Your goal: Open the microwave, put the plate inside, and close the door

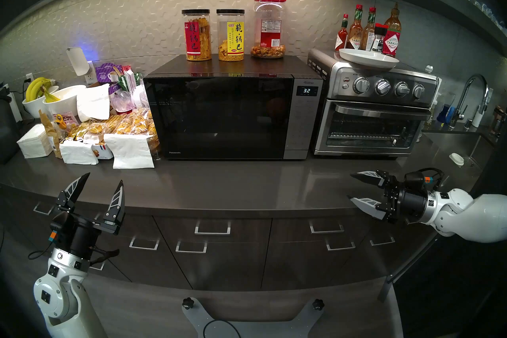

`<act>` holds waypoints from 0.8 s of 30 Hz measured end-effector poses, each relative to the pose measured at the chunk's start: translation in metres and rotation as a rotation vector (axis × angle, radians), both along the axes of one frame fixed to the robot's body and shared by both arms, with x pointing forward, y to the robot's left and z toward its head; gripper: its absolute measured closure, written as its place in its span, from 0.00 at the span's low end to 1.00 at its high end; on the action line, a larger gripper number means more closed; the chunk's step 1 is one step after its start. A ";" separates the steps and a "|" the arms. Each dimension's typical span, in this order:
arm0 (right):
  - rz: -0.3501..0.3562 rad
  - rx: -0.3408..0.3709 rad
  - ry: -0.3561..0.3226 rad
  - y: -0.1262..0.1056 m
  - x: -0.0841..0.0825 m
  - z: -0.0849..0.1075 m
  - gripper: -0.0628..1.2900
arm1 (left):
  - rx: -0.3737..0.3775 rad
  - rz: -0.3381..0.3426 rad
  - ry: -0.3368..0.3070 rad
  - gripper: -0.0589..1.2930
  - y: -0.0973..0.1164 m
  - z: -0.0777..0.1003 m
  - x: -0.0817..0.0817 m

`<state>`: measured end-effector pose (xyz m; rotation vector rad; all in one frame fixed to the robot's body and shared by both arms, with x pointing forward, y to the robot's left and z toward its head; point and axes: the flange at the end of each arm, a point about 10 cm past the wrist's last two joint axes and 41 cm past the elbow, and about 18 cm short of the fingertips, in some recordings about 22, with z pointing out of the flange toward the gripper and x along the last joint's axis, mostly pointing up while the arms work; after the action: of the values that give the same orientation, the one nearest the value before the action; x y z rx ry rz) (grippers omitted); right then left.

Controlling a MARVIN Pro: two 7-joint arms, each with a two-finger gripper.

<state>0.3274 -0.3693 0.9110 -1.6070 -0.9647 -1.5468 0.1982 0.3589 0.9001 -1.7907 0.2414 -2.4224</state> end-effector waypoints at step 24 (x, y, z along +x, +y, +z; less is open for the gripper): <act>0.013 -0.012 0.000 0.005 -0.002 -0.001 0.05 | 0.000 0.000 0.000 0.01 0.000 0.000 0.000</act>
<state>0.3257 -0.3645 0.9101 -1.6063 -0.9846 -1.5354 0.1982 0.3589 0.9001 -1.7907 0.2415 -2.4224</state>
